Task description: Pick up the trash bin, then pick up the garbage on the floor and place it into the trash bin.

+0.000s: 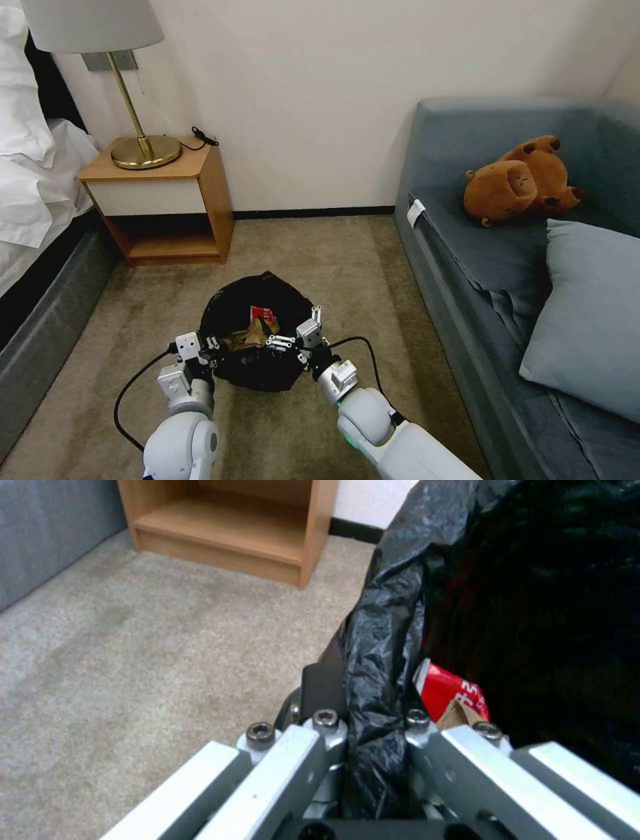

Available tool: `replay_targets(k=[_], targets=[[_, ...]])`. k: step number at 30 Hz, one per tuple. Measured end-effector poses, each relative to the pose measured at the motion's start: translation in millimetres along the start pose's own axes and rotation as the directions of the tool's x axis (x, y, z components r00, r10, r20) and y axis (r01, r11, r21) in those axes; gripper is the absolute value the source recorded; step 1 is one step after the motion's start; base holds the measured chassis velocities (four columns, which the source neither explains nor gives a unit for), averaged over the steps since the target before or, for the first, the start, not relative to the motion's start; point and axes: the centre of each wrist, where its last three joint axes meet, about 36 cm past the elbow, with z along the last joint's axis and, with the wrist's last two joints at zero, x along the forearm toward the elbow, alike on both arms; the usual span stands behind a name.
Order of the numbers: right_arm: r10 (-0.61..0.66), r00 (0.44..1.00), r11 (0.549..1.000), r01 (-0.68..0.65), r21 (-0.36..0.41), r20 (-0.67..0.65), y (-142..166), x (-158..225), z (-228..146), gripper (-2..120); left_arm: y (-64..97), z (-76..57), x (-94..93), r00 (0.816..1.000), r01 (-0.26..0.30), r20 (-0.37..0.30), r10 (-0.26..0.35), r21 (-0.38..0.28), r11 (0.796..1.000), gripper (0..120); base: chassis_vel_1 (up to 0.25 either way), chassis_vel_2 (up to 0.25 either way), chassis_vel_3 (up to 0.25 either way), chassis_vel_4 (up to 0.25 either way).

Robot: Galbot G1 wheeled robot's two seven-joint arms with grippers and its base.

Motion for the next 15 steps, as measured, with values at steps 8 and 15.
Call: replay_targets(k=[8, 15], targets=[[0.12, 0.992, 0.993, -0.121, 0.006, 0.027, -43.5, -19.2, -18.0, 100, 9.3, -10.9, -1.6, 1.0, 0.021, 0.018, -0.021, 0.021, 1.0, 1, 0.0, 0.0, 0.0, 0.0], [0.241, 0.971, 0.97, -0.241, 0.025, -0.007, -93.1, -26.1, -11.5, 100, 13.3, -18.1, -1.4, 0.999, 0.027, 0.034, -0.029, 0.034, 0.999, 1, 0.0, 0.0, 0.0, 0.0]])
